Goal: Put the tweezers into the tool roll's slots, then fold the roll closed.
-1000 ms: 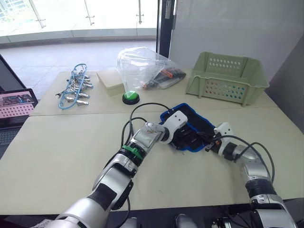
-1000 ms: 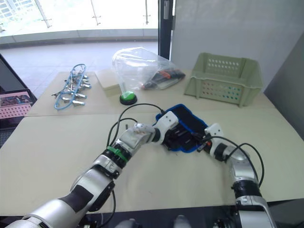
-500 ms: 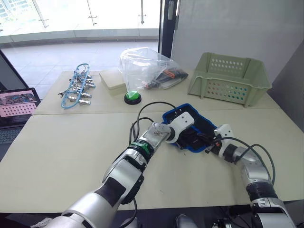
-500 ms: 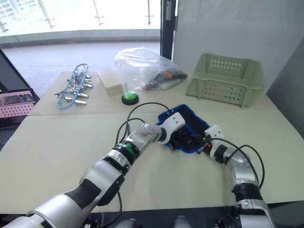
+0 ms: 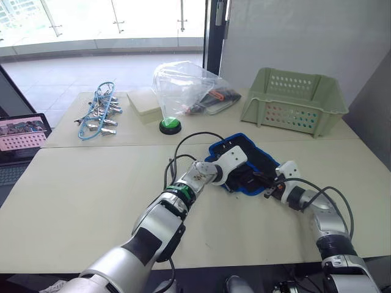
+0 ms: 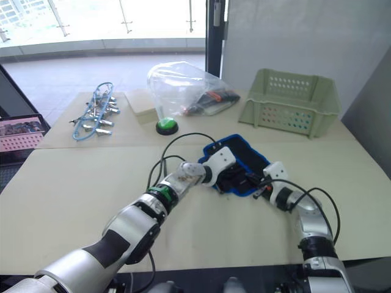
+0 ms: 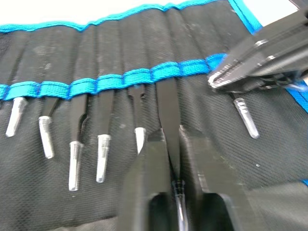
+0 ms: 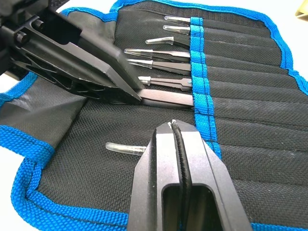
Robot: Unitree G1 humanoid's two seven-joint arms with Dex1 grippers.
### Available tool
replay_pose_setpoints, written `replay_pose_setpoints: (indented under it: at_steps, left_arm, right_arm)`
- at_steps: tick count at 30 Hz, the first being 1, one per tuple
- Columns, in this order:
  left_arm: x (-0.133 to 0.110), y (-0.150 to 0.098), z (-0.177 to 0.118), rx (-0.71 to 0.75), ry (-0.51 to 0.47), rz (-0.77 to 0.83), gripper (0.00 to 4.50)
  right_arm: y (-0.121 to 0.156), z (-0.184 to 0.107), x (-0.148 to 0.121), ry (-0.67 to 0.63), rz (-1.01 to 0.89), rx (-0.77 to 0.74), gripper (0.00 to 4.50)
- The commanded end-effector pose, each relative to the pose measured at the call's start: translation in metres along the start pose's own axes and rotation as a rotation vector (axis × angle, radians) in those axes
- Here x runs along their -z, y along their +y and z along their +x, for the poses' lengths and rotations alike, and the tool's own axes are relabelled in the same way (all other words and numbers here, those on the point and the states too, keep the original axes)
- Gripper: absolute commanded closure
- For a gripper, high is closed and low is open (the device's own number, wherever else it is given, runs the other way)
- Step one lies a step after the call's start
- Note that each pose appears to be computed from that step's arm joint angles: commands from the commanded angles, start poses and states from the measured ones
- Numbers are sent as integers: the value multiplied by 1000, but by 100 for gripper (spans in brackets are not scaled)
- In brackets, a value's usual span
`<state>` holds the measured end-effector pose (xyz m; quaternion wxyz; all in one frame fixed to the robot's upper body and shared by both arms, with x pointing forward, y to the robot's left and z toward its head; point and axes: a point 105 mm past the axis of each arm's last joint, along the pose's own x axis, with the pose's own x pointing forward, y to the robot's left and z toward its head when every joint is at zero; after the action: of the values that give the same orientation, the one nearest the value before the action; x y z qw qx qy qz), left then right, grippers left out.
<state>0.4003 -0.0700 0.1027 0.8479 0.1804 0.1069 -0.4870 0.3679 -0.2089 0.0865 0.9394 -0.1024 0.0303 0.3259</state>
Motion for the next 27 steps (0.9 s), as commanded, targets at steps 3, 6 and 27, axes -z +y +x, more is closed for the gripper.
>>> replay_pose_setpoints:
  at_steps: [3,6,27]
  left_arm:
    - [-35,-6,2,33,-109,-23,168]
    - [-32,2,-10,40,-137,-28,78]
    - [39,75,-252,-436,-262,-125,4]
  right_arm:
    - [-1,-1,12,37,19,9,450]
    - [-1,1,13,39,21,7,450]
    - [-16,-1,-15,-72,38,-15,450]
